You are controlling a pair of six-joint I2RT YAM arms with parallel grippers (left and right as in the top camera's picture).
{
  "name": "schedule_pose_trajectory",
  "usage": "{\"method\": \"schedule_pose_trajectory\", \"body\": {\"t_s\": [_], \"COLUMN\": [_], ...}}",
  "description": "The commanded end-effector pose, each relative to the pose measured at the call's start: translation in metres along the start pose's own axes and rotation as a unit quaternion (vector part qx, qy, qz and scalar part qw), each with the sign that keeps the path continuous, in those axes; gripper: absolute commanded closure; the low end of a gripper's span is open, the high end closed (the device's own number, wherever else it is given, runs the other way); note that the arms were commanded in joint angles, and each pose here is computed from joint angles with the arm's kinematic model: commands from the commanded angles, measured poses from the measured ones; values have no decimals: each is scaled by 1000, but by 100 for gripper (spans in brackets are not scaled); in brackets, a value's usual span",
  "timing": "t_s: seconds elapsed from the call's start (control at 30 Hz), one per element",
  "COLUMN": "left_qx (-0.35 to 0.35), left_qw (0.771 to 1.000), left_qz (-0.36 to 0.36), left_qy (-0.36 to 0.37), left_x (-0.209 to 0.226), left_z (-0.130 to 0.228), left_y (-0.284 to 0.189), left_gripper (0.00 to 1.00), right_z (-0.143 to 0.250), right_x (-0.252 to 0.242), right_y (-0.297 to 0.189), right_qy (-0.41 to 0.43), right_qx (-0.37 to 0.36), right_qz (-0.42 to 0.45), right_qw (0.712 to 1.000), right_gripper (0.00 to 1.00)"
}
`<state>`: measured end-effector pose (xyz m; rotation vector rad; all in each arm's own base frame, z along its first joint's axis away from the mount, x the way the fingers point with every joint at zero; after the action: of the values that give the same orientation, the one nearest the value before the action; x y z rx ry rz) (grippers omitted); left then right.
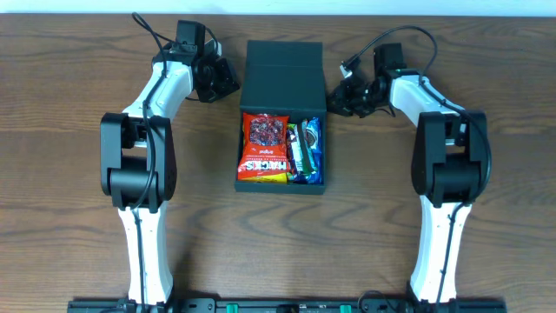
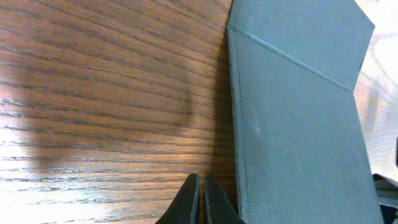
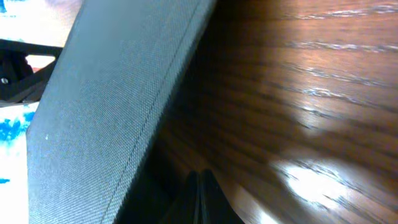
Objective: Pack container
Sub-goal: 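Move both grippers to the edges of the raised box lid, then swing the lid forward with both grippers to close the box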
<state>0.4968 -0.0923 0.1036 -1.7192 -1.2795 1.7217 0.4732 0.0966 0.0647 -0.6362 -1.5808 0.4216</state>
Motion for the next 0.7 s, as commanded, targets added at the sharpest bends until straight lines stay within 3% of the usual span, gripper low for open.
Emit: {"method": "schedule_pose_trajectory", "body": {"t_s": [0.0, 0.23, 0.43, 0.67], "left_qx": [22, 31, 26, 4], "left_qw": [999, 998, 992, 986], "left_qz": [11, 38, 124, 161], "left_qy": [-26, -29, 0, 41], "left_x": [7, 6, -11, -23], "left_z": [3, 3, -6, -16], "left_y": [16, 22, 16, -7], "left_gripper": [94, 94, 94, 94], "right_z": [3, 2, -2, -15], "right_x": [0, 5, 11, 32], "right_y": [7, 7, 2, -24], "right_qy": [9, 1, -19, -87], "right_qx": [11, 14, 11, -12], "right_qz": [-21, -50, -80, -126], "right_qw": [1000, 999, 997, 988], "right_gripper": [98, 99, 98, 98]}}
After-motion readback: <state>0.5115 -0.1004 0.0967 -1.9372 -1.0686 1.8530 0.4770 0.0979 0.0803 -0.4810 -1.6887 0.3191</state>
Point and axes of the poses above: each gripper's point midway between its finger pads, its own y axis out along the fingers, its own x axis along the line the jaws close on, z = x × y, the point moved 9 cm from there along -y, back along the fingers, and after that the axes turned 1 degree about y, right-handed, at the moved point
